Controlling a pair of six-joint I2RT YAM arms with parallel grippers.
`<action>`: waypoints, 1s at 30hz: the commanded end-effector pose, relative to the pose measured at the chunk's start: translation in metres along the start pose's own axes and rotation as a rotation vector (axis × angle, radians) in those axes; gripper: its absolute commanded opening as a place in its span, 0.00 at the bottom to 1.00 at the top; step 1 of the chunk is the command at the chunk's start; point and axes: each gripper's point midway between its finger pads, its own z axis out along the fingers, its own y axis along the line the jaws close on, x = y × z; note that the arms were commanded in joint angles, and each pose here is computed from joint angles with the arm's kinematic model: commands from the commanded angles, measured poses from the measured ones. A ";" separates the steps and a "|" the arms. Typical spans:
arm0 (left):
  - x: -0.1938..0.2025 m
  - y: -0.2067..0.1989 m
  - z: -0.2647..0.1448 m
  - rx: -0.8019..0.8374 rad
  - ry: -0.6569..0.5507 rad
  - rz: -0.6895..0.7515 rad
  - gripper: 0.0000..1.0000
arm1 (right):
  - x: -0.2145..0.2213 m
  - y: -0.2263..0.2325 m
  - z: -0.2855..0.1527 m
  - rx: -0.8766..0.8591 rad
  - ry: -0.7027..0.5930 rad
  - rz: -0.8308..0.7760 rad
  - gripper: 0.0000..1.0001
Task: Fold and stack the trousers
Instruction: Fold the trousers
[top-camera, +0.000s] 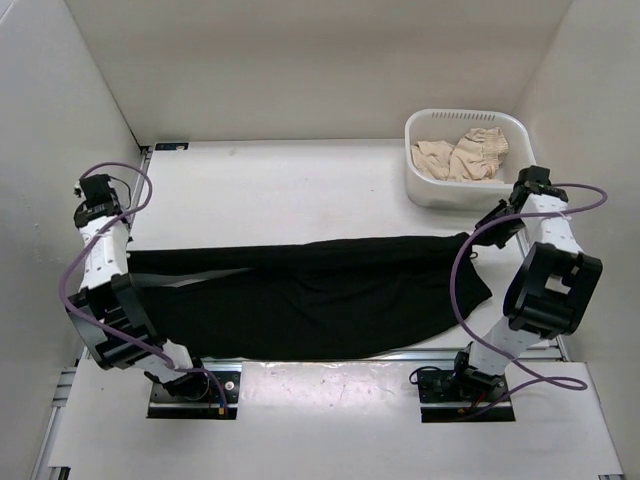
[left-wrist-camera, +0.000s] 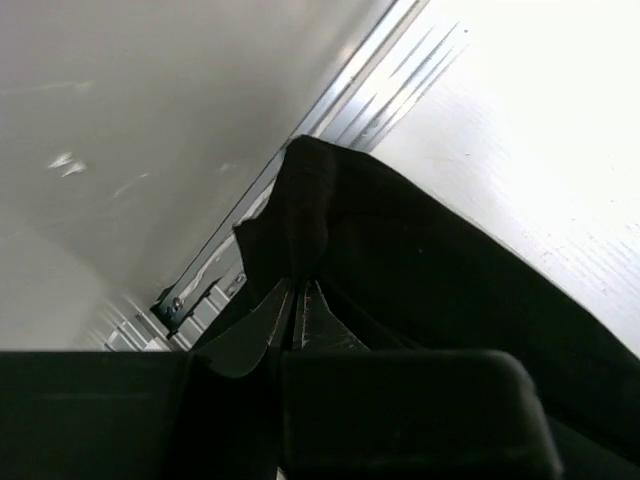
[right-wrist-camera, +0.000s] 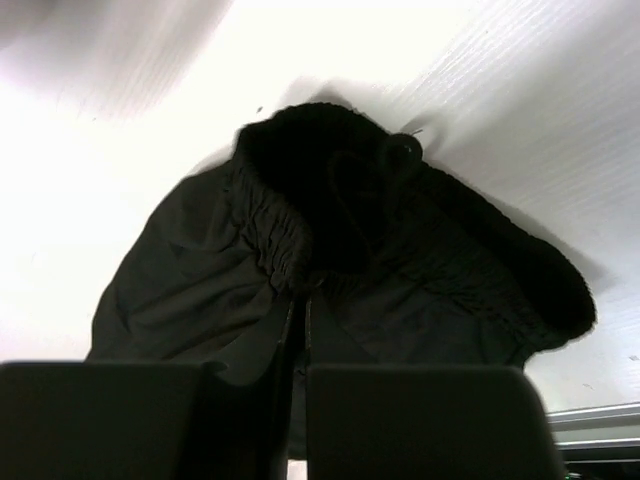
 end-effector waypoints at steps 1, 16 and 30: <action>-0.021 0.033 -0.030 -0.037 -0.116 -0.089 0.14 | -0.004 -0.001 -0.037 -0.031 -0.108 -0.053 0.00; 0.145 0.070 -0.034 -0.165 0.041 -0.140 0.14 | 0.125 -0.102 -0.012 0.077 -0.016 0.185 0.00; 0.084 0.121 -0.044 -0.274 -0.044 -0.280 0.14 | 0.049 -0.084 -0.058 0.056 -0.156 0.188 0.00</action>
